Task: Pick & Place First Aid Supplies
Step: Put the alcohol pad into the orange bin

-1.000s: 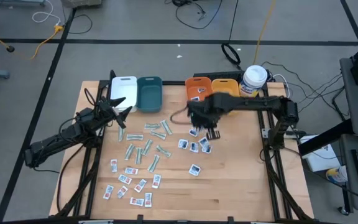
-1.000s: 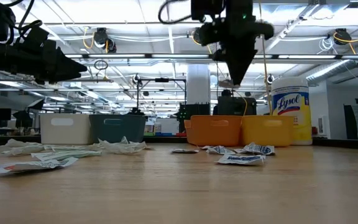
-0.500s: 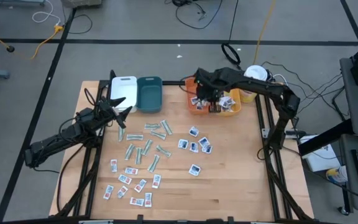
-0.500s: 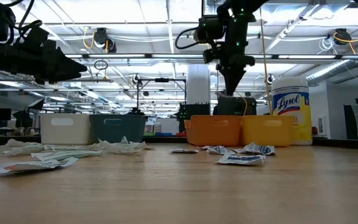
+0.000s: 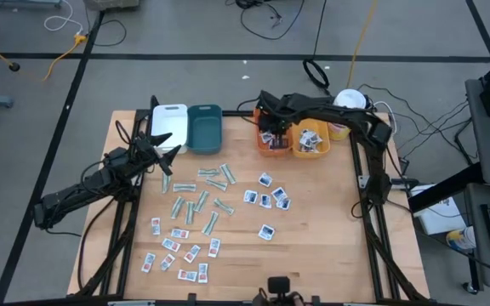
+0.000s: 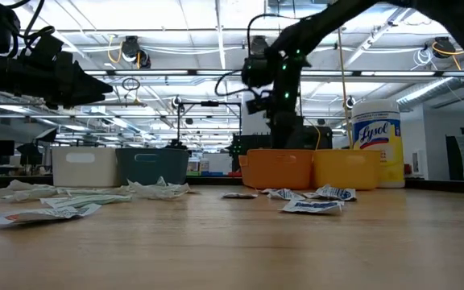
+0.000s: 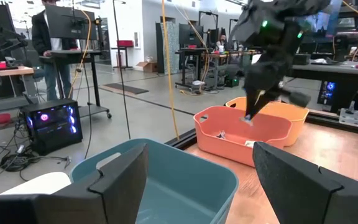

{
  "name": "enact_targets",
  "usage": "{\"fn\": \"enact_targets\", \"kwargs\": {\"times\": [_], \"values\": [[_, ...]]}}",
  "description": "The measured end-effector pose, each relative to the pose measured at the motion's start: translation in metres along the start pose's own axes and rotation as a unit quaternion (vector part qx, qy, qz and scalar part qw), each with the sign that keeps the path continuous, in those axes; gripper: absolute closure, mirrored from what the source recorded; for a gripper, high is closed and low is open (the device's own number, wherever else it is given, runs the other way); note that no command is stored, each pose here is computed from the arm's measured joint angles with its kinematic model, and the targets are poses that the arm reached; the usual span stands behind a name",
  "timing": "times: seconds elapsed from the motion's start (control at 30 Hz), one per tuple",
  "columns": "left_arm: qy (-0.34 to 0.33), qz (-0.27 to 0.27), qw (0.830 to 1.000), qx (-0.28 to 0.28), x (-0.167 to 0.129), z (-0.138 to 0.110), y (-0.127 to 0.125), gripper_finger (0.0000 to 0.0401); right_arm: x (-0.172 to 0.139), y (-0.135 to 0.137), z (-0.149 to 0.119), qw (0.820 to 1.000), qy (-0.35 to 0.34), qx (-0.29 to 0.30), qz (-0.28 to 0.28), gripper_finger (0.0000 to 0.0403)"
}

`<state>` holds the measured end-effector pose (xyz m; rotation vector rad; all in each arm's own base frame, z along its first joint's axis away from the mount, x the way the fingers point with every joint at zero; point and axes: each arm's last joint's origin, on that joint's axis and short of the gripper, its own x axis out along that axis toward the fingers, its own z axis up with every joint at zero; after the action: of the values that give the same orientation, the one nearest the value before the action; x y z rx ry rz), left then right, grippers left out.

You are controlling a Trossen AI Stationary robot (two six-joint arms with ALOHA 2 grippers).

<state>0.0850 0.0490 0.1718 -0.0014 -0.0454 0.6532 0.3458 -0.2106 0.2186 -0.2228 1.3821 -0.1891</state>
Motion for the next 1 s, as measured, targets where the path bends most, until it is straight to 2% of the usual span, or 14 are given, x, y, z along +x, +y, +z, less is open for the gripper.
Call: {"fn": "enact_targets", "kwargs": {"times": [0.1,0.27,0.4,0.63,0.73,0.83,1.0], "values": [[0.000,0.000,1.000,0.000,0.000,0.000,0.000,0.0105,0.019,0.002,0.002,1.000,0.014,-0.021,0.009,0.0401],[0.000,0.000,1.000,0.000,0.000,0.000,0.000,0.0105,0.038,0.004,0.003,0.999,0.029,-0.019,0.022,0.0391],[0.000,0.000,1.000,0.000,0.000,0.000,0.000,0.0105,0.038,0.006,0.004,0.999,0.019,-0.027,0.036,0.0359],[0.000,0.000,1.000,0.000,0.000,0.000,0.000,0.0105,0.038,0.007,0.003,0.998,0.023,-0.016,0.047,0.0260],[0.000,0.000,1.000,0.000,0.000,0.000,0.000,0.0105,0.035,0.008,0.001,0.998,0.036,-0.001,0.055,0.0230],[0.000,0.000,1.000,0.000,0.000,0.000,0.000,0.0105,0.025,0.005,0.002,0.996,0.053,0.023,0.061,0.0220],[0.000,0.000,1.000,0.000,0.000,0.000,0.000,0.0105,0.008,0.002,0.005,0.993,0.072,0.059,0.070,0.0226]]}}
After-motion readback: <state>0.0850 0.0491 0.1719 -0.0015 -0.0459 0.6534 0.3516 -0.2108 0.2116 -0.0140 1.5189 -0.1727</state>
